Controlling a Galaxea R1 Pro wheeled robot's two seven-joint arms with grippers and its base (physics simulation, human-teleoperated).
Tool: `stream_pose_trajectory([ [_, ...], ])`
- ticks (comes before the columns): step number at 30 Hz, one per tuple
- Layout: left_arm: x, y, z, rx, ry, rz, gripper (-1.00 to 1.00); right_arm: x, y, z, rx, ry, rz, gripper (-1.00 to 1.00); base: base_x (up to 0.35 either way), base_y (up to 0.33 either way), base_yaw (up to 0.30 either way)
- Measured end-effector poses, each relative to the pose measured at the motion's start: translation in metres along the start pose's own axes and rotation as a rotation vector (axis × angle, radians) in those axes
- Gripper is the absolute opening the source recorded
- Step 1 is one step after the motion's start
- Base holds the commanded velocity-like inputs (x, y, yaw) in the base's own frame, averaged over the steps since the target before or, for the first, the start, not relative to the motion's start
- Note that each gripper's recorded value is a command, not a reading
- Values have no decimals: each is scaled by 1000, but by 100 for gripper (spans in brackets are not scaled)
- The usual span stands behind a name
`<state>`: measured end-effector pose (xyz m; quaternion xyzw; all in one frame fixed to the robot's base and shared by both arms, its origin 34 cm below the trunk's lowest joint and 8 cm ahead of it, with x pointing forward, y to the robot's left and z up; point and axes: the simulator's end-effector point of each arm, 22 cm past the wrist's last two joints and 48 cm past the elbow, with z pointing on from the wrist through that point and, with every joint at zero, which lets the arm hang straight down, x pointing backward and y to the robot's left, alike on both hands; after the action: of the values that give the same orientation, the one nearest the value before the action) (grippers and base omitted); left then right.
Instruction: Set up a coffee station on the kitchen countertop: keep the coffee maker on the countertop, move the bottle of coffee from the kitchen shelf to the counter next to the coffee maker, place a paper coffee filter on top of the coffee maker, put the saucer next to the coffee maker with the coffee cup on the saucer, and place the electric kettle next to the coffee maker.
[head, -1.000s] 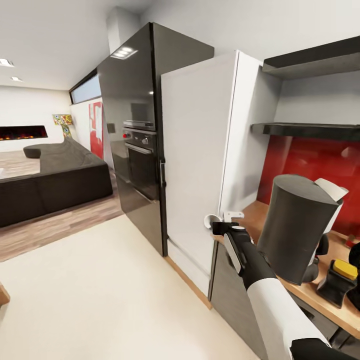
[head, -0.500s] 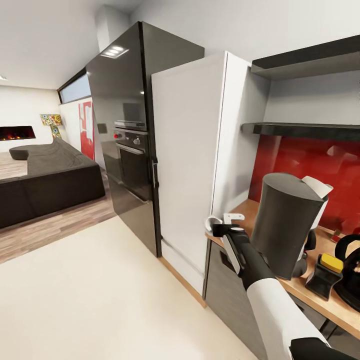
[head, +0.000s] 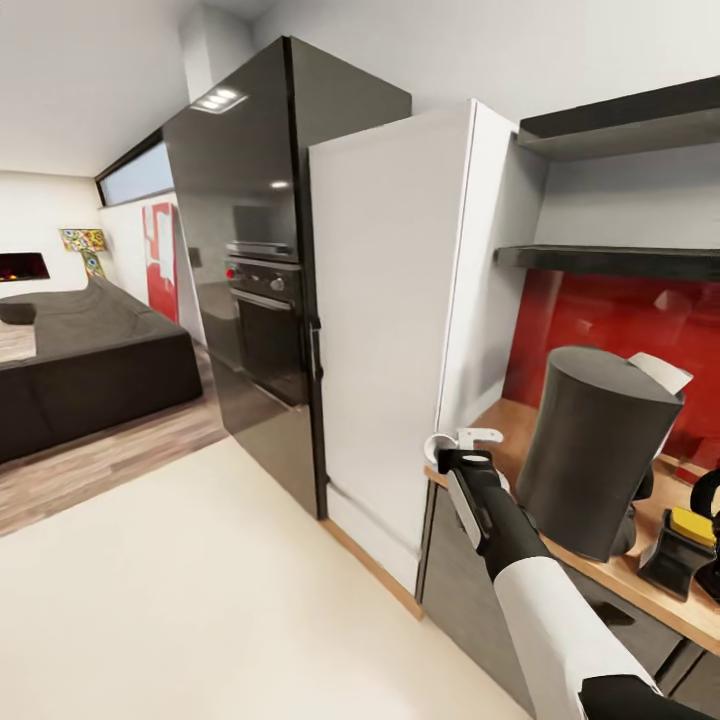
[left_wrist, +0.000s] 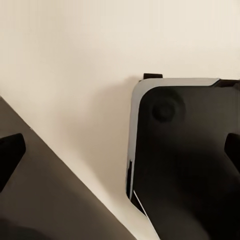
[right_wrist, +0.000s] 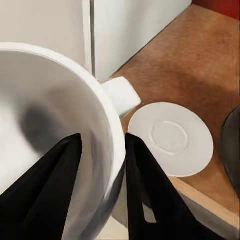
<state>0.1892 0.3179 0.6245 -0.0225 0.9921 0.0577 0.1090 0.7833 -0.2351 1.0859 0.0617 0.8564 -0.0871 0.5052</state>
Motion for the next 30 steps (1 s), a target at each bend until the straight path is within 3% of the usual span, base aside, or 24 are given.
stream_pose_trajectory([
  [19, 1, 4, 0, -5, 1, 0, 100, 59, 17, 11, -21, 129, -38, -100, 3, 8, -291],
  [30, 1, 5, 0, -6, 0, -1, 100, 60, 19, 10, -24, 130, -38, -100, 121, 251, -292],
])
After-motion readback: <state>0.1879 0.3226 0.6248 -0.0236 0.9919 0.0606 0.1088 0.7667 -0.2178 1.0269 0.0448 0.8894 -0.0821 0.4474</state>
